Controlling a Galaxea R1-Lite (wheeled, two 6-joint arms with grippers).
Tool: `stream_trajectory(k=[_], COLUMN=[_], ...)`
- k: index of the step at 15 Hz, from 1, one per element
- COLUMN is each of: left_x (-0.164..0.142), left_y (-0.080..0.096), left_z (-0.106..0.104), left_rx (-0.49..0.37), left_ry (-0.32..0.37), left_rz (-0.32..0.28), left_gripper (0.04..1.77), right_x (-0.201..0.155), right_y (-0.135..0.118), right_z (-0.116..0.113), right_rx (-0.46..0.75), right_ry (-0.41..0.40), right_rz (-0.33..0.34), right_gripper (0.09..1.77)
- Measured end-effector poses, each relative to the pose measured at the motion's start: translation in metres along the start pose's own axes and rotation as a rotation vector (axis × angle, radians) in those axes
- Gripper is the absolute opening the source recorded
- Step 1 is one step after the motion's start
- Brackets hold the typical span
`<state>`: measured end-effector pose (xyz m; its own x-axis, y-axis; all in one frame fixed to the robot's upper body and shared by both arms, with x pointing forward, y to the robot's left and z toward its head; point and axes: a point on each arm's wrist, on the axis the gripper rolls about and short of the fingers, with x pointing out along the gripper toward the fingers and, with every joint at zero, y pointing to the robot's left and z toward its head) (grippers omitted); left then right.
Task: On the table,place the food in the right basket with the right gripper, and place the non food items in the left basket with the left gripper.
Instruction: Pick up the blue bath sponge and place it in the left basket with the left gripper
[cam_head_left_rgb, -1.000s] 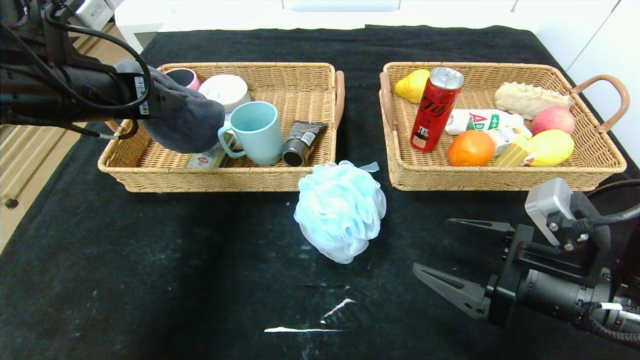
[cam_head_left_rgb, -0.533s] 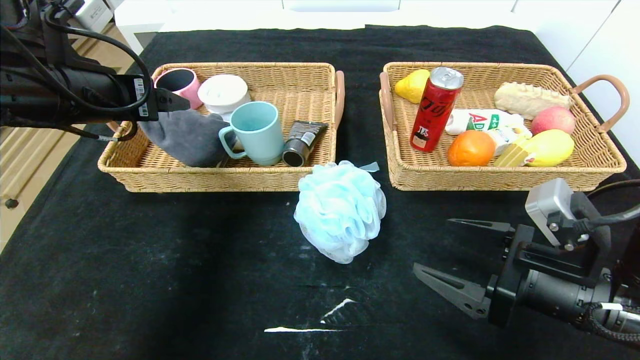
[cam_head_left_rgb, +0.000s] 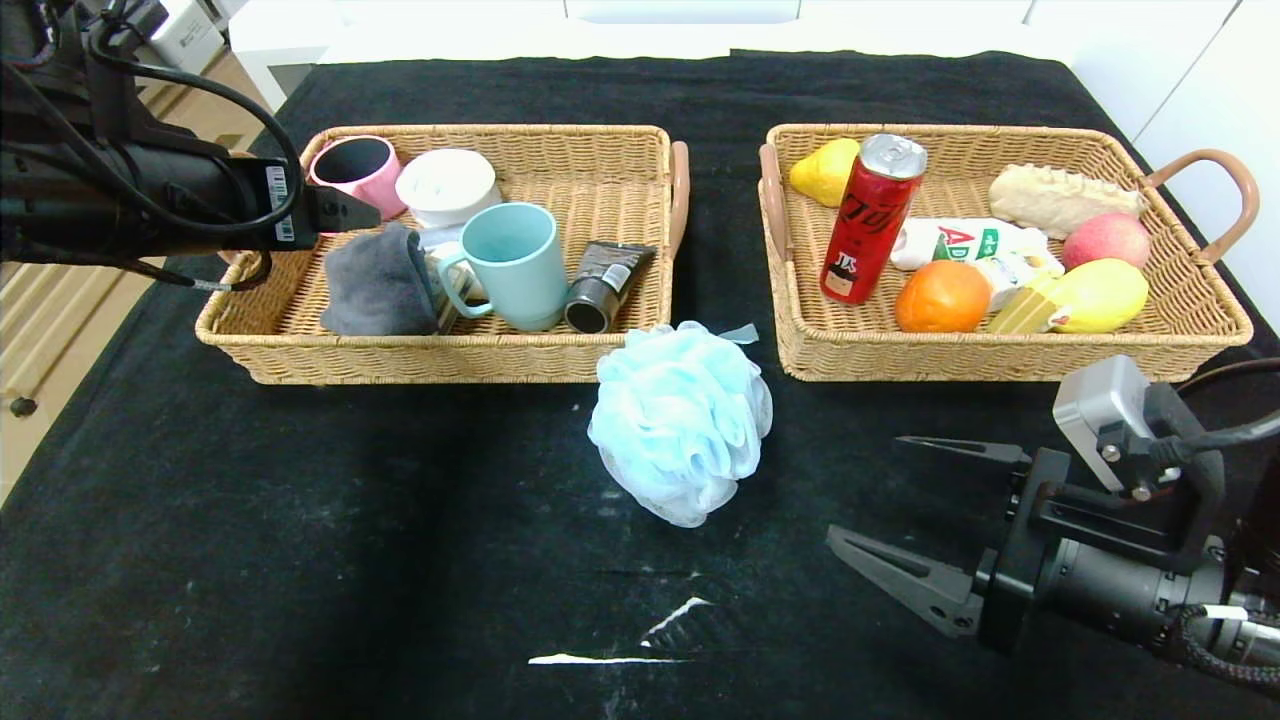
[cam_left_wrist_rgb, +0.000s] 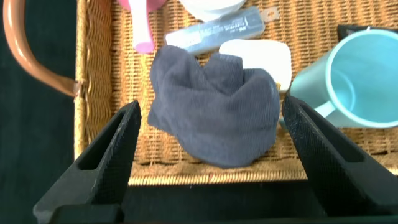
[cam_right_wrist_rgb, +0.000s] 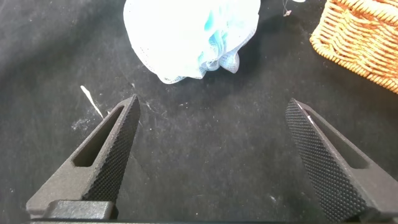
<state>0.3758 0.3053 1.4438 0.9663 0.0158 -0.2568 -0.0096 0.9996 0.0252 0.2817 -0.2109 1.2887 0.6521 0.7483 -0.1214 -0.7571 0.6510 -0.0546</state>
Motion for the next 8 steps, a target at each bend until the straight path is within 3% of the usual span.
stream_trajectory(k=[4, 8], left_x=[-0.017, -0.041], left_y=[-0.002, -0.017], left_z=[-0.009, -0.007], left_rx=[0.021, -0.022], left_ry=[0.013, -0.014], left_rz=[-0.006, -0.079], left_gripper=[1.67, 1.69], right_x=[0.000, 0.000], right_y=[0.000, -0.001], right_z=[0.000, 0.001], right_rx=[0.000, -0.001], right_ry=[0.000, -0.005], right_rz=[-0.001, -0.004], right_gripper=[1.71, 1.71])
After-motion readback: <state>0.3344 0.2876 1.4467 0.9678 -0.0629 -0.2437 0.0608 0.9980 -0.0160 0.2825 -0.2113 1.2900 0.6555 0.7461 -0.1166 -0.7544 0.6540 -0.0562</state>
